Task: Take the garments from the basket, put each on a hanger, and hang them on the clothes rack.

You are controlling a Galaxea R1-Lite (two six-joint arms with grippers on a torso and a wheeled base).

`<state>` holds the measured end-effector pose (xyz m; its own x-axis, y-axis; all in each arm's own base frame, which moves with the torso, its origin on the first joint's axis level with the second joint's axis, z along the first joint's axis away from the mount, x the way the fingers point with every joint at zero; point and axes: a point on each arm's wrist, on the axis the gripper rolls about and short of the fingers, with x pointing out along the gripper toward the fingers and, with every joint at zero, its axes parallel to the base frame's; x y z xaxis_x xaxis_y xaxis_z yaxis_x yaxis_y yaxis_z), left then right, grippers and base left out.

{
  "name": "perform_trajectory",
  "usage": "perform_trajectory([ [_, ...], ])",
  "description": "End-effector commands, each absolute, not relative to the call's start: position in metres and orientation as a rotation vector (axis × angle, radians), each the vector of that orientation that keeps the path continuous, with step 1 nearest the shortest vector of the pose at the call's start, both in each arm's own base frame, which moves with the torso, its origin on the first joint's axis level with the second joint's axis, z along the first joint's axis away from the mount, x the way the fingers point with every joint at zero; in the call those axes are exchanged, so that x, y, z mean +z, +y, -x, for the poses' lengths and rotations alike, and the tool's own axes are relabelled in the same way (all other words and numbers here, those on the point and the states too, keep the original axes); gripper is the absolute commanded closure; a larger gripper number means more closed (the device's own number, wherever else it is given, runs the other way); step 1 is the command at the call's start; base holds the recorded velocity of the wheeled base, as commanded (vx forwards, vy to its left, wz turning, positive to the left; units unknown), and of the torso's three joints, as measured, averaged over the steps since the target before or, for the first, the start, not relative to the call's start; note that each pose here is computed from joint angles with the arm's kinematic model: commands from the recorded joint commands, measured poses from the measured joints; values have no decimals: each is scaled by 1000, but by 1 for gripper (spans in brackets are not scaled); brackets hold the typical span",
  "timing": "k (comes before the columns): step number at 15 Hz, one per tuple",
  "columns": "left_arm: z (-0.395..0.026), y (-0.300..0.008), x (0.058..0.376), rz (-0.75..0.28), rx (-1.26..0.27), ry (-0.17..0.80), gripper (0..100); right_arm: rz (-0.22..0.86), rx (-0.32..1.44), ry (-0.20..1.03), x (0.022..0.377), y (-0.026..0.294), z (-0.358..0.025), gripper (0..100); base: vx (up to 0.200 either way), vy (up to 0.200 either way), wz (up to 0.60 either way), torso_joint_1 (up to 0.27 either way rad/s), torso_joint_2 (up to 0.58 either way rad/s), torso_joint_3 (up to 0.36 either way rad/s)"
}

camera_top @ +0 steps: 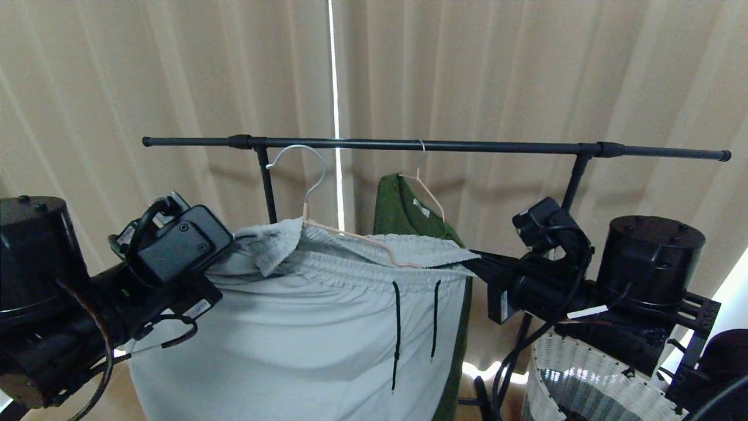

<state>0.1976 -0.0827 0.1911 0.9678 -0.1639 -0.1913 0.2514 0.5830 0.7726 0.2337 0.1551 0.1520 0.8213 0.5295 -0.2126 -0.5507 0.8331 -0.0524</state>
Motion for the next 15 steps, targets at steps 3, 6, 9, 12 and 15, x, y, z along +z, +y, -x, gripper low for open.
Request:
perform_trajectory([
  [3,-198,-91,186,-925,-280,111,100,118,699,169,180,181,-212,100,0,0,0,0,0,0],
  [6,-202,-90,188,-908,-254,94,100,135,715,196,175,185,-208,100,0,0,0,0,0,0],
  [9,-205,-84,191,-845,-81,131,100,138,673,218,169,171,-210,100,0,0,0,0,0,0],
  [12,-210,-86,187,-802,-25,168,100,135,692,207,172,173,-206,0,0,0,0,0,0,0],
  [15,-219,-90,189,-747,1,170,100,147,785,208,170,192,-189,0,0,0,0,0,0,0],
])
